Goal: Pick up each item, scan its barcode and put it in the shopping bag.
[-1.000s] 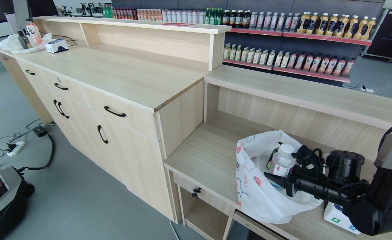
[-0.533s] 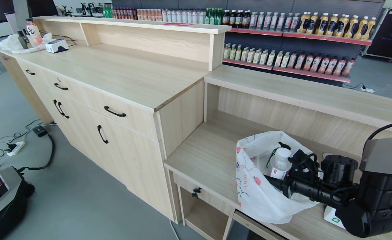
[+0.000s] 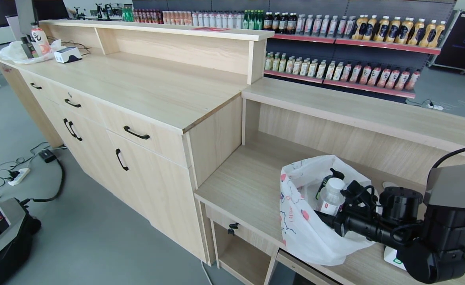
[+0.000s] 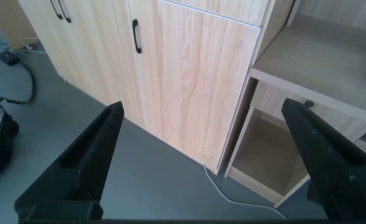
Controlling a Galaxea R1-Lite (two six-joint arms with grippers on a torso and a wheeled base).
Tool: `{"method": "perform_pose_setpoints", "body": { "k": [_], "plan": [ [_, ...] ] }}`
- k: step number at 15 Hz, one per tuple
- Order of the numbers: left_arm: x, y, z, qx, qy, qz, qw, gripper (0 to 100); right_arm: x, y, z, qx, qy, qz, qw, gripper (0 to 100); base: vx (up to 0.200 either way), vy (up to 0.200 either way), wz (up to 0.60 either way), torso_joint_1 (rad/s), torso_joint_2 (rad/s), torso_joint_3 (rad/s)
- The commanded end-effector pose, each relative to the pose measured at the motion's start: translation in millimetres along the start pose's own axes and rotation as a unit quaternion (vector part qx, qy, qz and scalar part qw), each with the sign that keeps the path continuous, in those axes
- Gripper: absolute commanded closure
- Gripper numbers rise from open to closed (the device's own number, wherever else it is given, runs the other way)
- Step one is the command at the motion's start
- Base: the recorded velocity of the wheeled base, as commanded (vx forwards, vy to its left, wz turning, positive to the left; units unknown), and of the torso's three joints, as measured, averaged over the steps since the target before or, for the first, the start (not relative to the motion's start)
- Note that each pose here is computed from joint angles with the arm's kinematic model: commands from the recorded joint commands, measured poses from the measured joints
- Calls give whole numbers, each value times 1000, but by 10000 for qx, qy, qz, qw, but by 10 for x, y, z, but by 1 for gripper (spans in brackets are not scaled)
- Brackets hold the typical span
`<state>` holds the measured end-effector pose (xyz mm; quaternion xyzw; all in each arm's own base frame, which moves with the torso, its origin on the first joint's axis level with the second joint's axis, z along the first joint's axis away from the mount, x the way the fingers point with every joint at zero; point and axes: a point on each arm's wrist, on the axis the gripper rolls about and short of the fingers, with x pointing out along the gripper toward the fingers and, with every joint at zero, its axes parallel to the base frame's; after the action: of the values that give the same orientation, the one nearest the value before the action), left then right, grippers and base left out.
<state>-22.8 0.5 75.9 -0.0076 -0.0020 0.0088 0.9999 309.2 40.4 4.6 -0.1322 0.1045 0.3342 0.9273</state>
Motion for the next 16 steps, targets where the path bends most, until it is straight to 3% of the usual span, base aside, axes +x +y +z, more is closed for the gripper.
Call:
{"method": "perform_pose_setpoints", "body": {
  "k": [1, 10, 11, 16],
  "plan": [
    [0, 0, 0, -1, -4, 4, 10000, 0, 6, 4, -41, 31, 80, 17, 10000, 100, 0, 0, 0, 0, 0, 0],
    [0, 0, 0, -1, -4, 4, 10000, 0, -13, -6, -44, 10, 110, -2, 9999, 100, 0, 0, 0, 0, 0, 0],
    [0, 0, 0, -1, -4, 4, 10000, 0, -16, -2, -48, 26, 134, 7, 9999, 0, 0, 0, 0, 0, 0, 0],
    [0, 0, 0, -1, -4, 4, 10000, 0, -34, 7, 38, 6, 67, 19, 10000, 0, 0, 0, 0, 0, 0, 0]
  ]
}}
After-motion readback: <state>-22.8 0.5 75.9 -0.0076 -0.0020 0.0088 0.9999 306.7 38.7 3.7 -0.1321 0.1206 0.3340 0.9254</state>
